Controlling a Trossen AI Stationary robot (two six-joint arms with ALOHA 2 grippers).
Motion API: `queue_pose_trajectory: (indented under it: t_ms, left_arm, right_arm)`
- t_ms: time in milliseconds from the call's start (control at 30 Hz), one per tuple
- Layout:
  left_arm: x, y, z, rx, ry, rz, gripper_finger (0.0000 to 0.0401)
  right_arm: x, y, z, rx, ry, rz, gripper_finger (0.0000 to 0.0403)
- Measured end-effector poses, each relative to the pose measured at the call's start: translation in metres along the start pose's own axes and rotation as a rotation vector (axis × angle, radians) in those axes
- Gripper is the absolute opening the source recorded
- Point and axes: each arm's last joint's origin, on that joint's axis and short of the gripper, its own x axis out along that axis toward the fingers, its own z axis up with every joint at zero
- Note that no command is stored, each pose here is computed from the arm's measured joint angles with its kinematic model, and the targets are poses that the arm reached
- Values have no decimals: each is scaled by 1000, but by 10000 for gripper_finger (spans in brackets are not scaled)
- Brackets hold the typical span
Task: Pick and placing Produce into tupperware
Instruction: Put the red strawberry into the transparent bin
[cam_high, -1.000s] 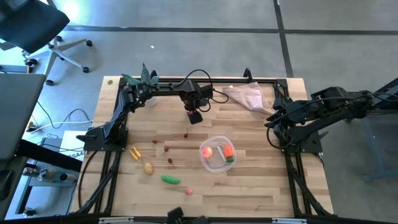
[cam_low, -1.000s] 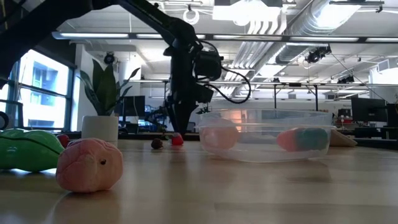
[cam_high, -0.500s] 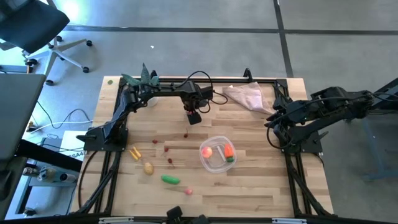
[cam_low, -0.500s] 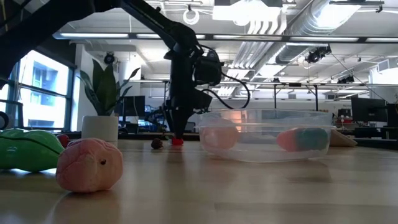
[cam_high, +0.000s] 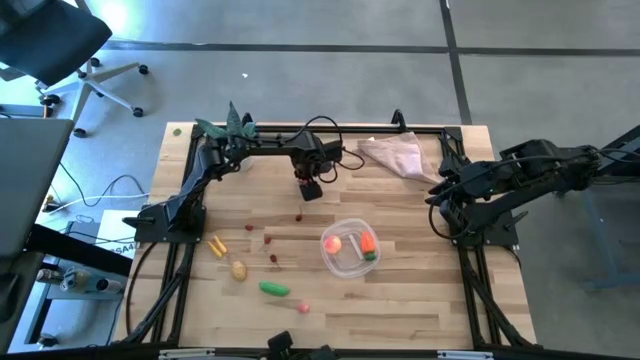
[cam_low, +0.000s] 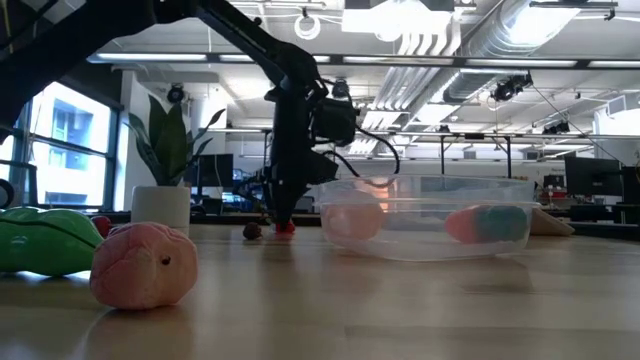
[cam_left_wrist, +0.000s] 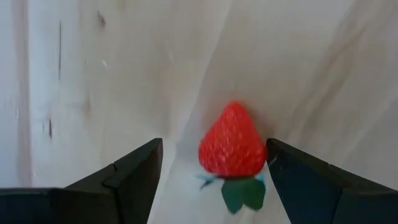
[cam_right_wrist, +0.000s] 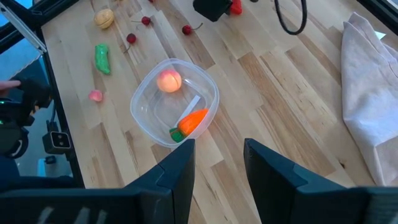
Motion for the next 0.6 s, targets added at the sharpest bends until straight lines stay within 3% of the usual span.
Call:
queue_pose_trajectory:
  t_ms: [600]
  left_arm:
    - [1, 0, 2, -2, -11, 3, 275]
  right_arm:
    - [0, 0, 0, 0, 0, 0, 130]
